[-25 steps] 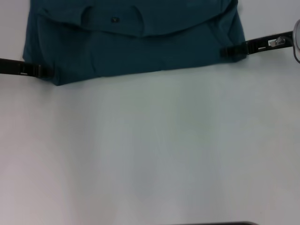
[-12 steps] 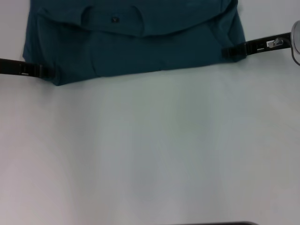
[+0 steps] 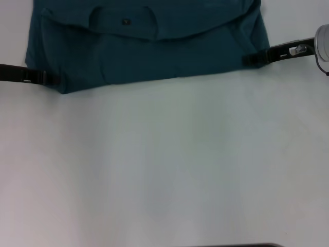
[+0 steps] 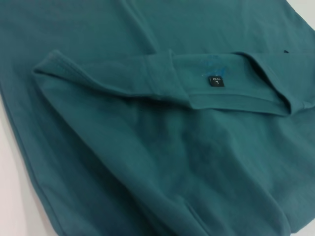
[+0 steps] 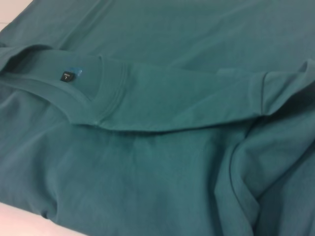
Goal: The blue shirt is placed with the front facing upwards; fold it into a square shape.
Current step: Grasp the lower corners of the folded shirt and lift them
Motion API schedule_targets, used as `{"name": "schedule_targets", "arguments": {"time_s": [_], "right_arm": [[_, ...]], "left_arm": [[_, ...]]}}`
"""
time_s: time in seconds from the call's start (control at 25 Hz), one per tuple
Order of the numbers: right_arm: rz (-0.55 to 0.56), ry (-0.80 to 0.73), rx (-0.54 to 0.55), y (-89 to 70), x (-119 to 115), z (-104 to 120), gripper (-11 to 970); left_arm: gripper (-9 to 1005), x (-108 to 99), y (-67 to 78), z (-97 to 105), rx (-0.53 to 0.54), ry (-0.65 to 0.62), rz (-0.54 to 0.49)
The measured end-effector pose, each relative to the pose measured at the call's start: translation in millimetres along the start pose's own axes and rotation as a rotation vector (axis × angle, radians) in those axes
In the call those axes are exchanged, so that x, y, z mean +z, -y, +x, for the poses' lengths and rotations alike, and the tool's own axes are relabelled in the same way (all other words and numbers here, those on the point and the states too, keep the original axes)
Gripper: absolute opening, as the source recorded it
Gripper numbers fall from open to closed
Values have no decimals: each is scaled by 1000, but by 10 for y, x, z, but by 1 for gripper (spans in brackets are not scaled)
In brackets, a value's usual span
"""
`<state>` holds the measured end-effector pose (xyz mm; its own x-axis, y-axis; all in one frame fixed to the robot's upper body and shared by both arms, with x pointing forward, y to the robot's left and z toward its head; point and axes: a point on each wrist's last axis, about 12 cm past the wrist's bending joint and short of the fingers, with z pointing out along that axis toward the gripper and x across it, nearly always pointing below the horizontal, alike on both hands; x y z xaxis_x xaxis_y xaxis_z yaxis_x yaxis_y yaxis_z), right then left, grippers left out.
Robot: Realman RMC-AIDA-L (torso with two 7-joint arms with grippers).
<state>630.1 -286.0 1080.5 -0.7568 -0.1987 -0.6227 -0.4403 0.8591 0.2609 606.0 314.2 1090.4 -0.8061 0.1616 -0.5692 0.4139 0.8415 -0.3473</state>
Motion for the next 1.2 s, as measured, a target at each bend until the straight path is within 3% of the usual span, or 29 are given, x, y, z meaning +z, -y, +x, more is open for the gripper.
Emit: {"name": "schedule_targets", "arguments": {"time_s": [0.44,0.52,0.72,1.2], "right_arm": [[12,6,0,10,9,-2,596],[15,6,1,13,13,3,409],[16,-1,-8,4,22,4,378],[17,-9,-19,-7,35,3,151]], "left_arm": [[-1,1,5,-24,5,4,-2],[-1,0,5,-26,6,4,-2],[-1,0,6,-28,5,6,-2],[-1,0,6,-28,5,6,-2]]}}
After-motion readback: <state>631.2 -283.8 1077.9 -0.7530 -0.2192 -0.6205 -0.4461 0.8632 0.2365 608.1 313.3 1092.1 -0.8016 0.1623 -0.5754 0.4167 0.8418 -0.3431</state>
